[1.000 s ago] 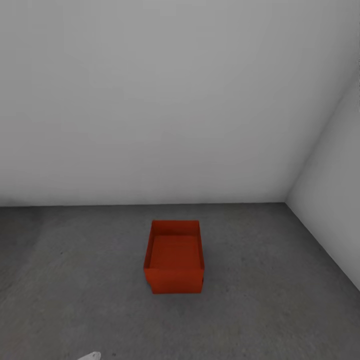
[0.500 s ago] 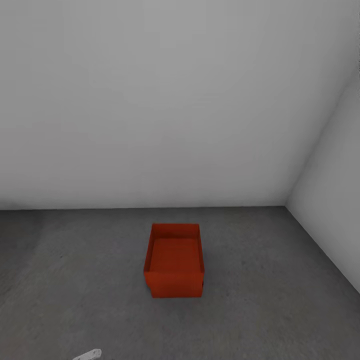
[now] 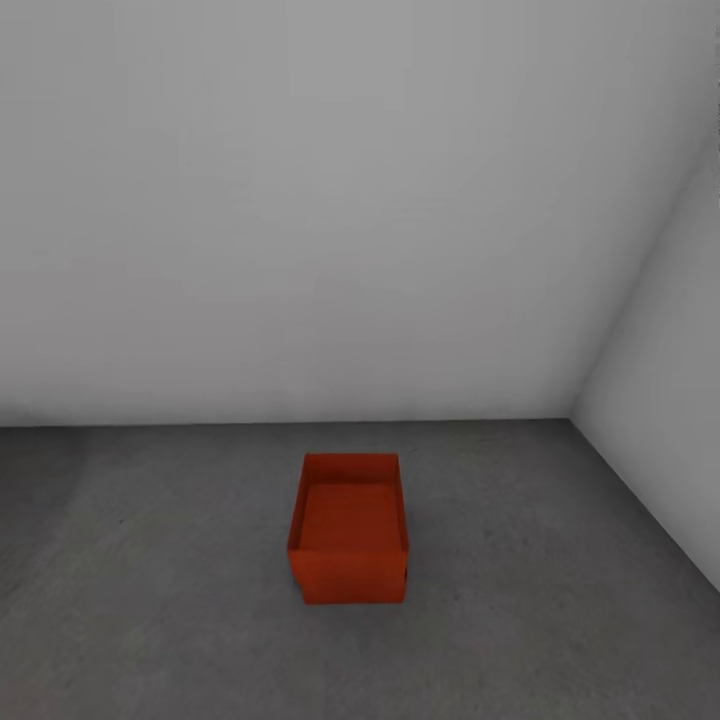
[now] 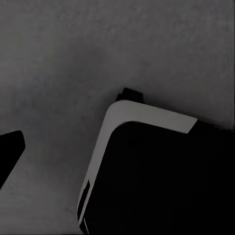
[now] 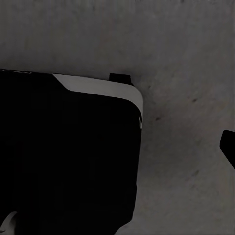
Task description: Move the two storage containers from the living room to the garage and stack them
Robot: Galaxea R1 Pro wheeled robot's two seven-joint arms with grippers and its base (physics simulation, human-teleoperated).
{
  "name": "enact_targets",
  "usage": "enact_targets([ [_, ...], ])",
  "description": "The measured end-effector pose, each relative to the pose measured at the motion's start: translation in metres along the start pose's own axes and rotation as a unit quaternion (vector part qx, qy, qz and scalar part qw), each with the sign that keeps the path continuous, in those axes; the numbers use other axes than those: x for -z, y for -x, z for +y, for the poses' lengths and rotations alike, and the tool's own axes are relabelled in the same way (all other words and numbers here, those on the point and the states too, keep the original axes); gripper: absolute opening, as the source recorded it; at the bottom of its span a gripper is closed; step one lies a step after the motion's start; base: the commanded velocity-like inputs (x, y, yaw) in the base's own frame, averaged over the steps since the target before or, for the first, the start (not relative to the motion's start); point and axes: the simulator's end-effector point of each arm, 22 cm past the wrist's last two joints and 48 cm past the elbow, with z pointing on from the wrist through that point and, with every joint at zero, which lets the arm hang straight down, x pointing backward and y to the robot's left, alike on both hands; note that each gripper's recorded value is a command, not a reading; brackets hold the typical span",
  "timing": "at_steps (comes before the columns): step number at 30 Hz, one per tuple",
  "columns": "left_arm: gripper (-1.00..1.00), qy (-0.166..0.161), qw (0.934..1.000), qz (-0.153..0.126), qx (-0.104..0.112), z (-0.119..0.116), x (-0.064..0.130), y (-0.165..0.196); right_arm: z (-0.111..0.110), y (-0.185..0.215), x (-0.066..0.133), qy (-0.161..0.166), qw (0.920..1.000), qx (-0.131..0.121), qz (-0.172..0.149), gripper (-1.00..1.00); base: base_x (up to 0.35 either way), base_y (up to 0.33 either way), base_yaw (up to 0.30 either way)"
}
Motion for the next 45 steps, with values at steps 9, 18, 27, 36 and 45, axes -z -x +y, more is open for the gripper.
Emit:
enact_targets([
  [9,1.0,-0.022,0.9998,0.001,0.0,0.001,0.003,-0.007,0.0,0.006,0.001,-0.001,1.0,-0.001,-0.007,1.0,0.0,0.0,0.0],
  [18,1.0,-0.015,0.9999,0.001,0.001,0.007,0.004,-0.014,-0.001,0.012,0.002,-0.001,0.9999,-0.001,-0.014,1.0,0.0,0.0,0.0],
  [27,1.0,0.042,0.9991,-0.002,0.003,0.029,0.006,-0.016,-0.002,0.017,0.003,-0.002,0.9998,-0.002,-0.021,1.0,0.0,0.0,0.0],
  [36,1.0,0.043,0.999,-0.015,0.003,0.026,0.008,-0.009,-0.002,0.023,0.004,-0.003,0.9996,-0.002,-0.028,1.0,0.0,0.0,0.0],
  [45,1.0,0.036,0.9989,-0.031,0.006,0.019,0.009,0.004,-0.002,0.029,0.005,-0.003,0.9994,-0.003,-0.036,1.0,0.0,0.0,0.0],
])
